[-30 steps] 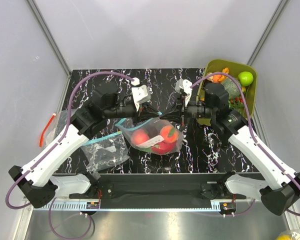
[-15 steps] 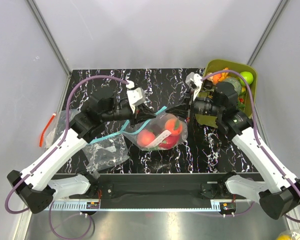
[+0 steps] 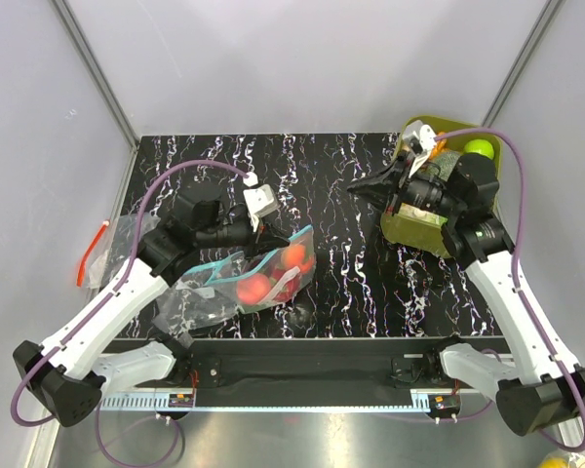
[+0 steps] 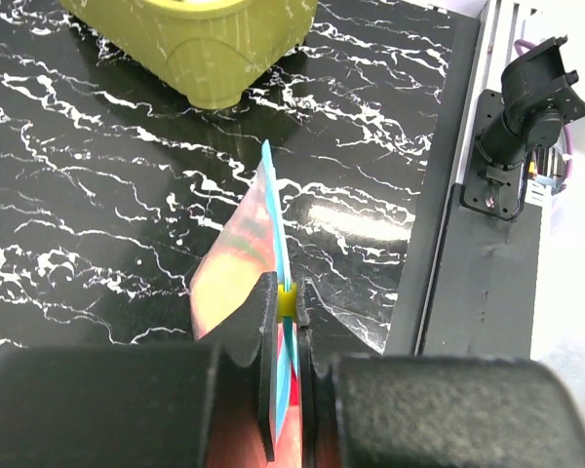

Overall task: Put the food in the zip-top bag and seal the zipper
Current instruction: Zip the zipper food storage bag at the center of the board.

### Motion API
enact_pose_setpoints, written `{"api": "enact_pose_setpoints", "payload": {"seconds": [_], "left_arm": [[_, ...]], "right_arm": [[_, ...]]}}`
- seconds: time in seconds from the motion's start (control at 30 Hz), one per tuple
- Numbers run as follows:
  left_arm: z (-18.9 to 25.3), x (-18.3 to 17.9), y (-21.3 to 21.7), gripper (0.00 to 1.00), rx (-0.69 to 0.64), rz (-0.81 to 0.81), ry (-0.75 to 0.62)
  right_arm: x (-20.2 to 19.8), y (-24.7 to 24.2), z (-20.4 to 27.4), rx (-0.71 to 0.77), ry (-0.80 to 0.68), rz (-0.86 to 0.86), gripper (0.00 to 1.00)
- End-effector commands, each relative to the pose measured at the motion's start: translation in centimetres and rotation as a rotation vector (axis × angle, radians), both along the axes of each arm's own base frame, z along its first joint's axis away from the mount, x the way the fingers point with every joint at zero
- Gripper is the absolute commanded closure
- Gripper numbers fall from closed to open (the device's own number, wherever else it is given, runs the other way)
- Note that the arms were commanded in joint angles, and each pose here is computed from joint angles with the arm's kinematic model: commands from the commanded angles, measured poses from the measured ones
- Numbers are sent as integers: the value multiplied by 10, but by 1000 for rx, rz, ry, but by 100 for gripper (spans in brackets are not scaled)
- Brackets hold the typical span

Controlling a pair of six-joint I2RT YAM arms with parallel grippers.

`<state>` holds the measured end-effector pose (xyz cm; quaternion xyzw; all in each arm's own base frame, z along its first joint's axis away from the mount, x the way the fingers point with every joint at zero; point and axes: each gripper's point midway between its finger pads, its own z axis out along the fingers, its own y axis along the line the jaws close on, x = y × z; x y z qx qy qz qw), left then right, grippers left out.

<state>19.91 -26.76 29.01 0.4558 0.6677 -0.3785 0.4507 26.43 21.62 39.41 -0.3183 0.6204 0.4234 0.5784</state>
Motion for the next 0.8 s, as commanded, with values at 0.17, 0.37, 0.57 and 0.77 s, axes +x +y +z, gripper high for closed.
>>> {"api": "enact_pose_setpoints", "payload": {"seconds": [0.17, 0.37, 0.57, 0.77], "left_arm": [[53, -1, -6, 100, -114, -42, -135], [71, -4, -10, 100, -120, -86, -152], [90, -6, -12, 100, -123, -116, -170], [94, -4, -14, 100, -127, -120, -174]], "right_arm": [[-35, 33, -27, -100, -3, 297, 24], [-43, 47, -40, -171, -1, 383, 23], [-47, 62, -45, -194, -12, 420, 21], [-47, 73, -40, -180, -22, 444, 25]]}}
